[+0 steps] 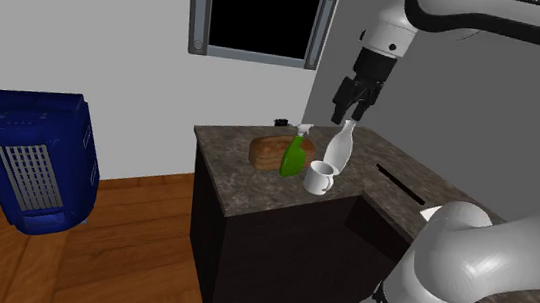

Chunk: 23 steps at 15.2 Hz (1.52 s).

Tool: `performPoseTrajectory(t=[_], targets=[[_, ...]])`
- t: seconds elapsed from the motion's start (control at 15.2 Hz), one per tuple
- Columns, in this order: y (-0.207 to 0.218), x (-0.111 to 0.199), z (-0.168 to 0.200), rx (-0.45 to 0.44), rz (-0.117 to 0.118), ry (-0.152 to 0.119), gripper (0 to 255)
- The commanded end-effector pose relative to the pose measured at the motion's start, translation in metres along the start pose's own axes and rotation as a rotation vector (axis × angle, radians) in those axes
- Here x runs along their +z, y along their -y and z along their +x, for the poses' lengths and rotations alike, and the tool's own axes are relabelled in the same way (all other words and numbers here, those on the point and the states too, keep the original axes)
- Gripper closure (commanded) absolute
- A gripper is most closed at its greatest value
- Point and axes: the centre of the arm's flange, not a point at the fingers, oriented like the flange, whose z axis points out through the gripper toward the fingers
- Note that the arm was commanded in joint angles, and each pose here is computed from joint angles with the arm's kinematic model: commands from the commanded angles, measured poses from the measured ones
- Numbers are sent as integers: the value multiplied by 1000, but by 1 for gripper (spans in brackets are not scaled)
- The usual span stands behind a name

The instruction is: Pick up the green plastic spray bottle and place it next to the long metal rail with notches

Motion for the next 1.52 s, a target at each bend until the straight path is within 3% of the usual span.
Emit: performPoseTrajectory(t=[0.0,0.79,1.45], targets=[[0,0,0,0,0,0,0],[-105,69,91,-483,-40,52,0],[-155,128,196,-886,-73,96,0]])
